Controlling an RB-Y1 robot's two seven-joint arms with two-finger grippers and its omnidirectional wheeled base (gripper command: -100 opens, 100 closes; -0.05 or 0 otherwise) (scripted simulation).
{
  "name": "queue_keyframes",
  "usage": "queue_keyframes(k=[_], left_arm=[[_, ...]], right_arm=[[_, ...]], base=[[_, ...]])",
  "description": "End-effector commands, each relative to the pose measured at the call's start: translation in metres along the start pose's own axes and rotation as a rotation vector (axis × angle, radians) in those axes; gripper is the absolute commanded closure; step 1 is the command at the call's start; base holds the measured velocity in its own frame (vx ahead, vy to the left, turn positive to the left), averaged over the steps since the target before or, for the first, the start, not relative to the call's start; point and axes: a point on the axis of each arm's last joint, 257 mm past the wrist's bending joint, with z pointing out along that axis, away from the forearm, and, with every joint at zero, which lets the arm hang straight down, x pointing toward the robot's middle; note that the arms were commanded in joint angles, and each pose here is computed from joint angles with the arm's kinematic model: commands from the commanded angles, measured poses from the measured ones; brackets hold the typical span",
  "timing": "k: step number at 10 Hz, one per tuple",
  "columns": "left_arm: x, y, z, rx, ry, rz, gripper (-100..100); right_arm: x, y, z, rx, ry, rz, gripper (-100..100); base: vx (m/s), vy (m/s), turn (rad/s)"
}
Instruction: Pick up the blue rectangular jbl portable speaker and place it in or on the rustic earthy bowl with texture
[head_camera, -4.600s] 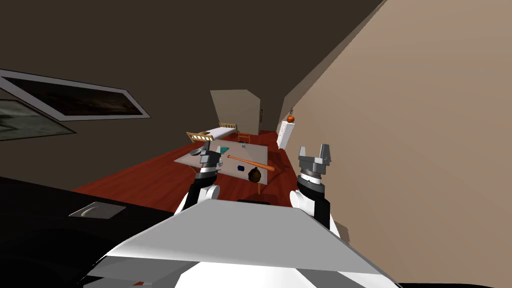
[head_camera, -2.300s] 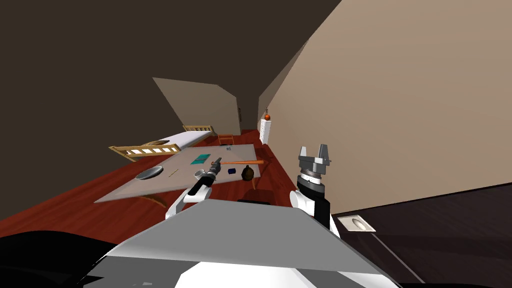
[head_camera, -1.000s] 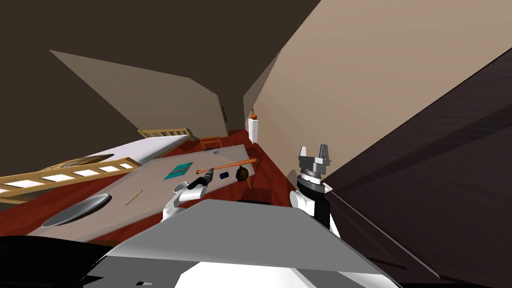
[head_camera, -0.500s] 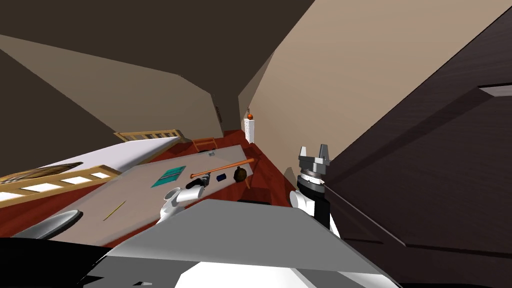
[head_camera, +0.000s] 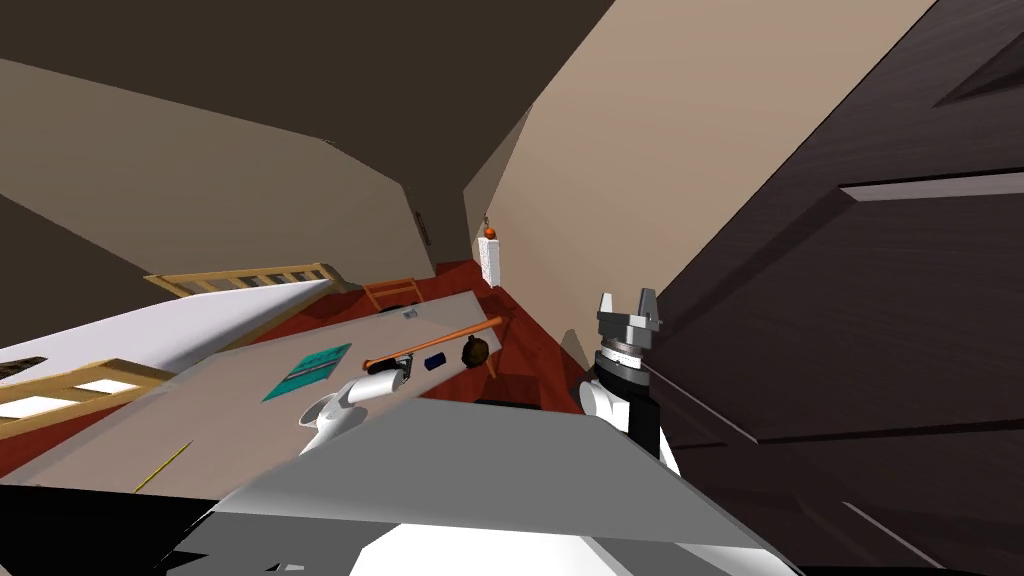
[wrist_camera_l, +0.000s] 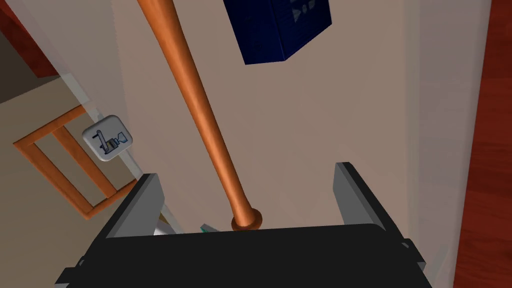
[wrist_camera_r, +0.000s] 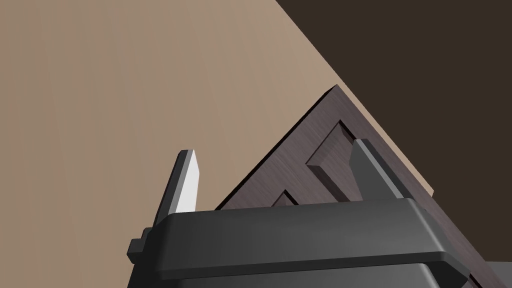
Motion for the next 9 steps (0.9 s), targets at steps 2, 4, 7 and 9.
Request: queue_keyframes(k=[2,4,7,9], left_arm=[[-0.016,0.021,0.007,-0.095,-0.022,-0.061,-100],[-0.026,0.037,0.01,-0.16,-0.035,-0.105,-100],[-0.034,0.056,0.013,-0.232,-0.047,-0.154,-100],[-0.039,0.069,0.014,-0.287,-0.053,-0.201,-100]], right_arm=[[0.0,0.0,0.0,0.0,0.0,0.0,0],[0.0,0.0,0.0,0.0,0.0,0.0,0],[0.0,0.0,0.0,0.0,0.0,0.0,0],[0.0,0.0,0.0,0.0,0.0,0.0,0]], base=[[0.011,0.027,-0.165],[0.012,0.023,-0.12],[0.016,0.022,-0.148],[0.021,0.026,-0.13]])
